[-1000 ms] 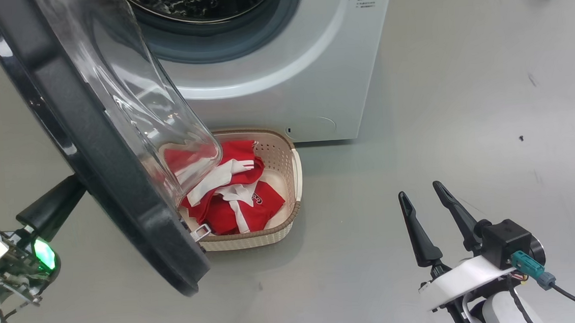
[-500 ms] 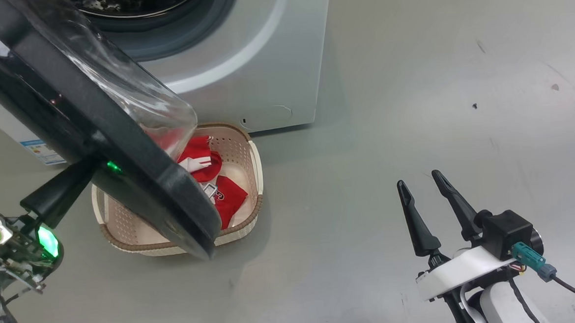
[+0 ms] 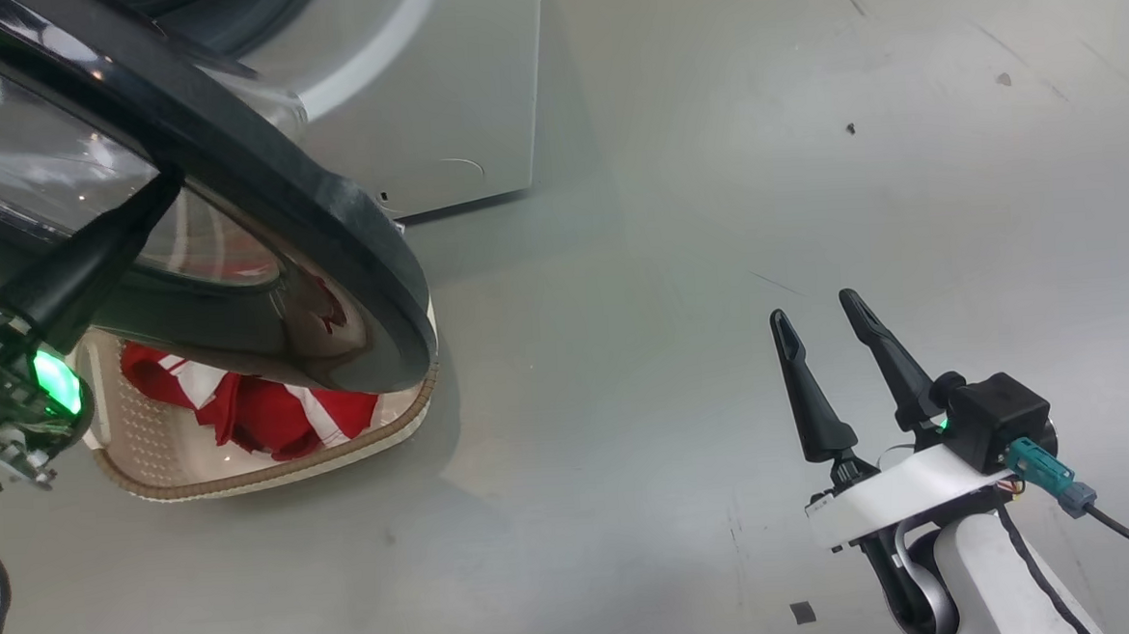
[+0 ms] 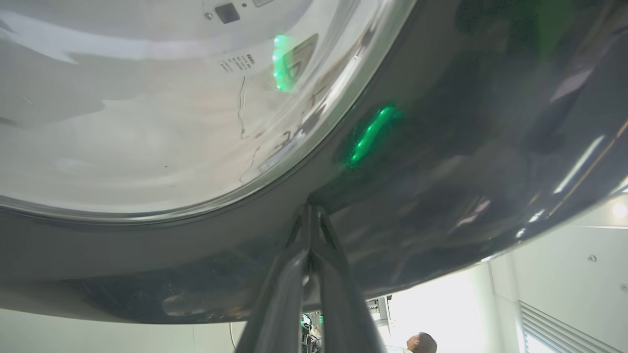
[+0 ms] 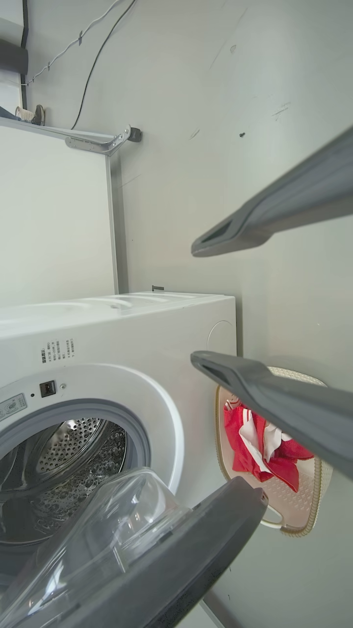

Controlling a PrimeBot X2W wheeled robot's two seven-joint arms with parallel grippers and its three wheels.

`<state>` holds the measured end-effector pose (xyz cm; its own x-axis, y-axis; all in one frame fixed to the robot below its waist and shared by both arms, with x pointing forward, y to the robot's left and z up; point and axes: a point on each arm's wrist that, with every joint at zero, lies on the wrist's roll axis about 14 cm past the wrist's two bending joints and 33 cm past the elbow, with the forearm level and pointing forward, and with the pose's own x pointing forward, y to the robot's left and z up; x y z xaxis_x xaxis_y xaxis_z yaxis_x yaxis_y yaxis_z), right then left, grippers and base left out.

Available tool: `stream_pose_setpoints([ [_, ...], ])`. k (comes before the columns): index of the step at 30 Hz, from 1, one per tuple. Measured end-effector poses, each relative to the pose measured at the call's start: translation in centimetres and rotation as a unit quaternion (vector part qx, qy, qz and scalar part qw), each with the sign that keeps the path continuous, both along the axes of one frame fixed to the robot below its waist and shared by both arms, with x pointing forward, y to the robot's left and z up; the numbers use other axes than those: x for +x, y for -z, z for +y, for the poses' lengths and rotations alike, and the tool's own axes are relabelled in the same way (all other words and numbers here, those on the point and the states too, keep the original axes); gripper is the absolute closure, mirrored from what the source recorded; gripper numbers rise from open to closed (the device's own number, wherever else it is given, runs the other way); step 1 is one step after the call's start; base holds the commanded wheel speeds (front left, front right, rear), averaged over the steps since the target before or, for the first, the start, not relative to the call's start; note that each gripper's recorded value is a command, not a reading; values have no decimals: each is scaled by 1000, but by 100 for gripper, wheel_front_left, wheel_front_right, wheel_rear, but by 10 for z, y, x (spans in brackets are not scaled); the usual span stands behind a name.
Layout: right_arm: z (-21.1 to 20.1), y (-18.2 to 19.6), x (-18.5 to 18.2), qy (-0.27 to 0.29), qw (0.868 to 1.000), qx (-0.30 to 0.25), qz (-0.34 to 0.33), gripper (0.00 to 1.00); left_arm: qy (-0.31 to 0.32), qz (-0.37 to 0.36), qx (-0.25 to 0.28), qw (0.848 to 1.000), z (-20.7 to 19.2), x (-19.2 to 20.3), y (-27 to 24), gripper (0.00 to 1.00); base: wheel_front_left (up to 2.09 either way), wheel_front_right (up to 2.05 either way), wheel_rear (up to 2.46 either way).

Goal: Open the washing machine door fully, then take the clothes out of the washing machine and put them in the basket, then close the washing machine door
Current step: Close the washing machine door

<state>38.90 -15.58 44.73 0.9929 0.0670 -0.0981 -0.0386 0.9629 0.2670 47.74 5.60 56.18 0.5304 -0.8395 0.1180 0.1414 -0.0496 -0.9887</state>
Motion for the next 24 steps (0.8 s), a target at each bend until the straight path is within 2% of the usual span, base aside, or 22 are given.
stream_pose_setpoints([
  [12,-31,2,3,48,999,0,6,0,44,2,-18,999,-47,36,3,100,0,0,0],
  [24,-45,4,4,74,997,15,10,0,66,5,-23,998,-86,65,10,100,0,0,0],
])
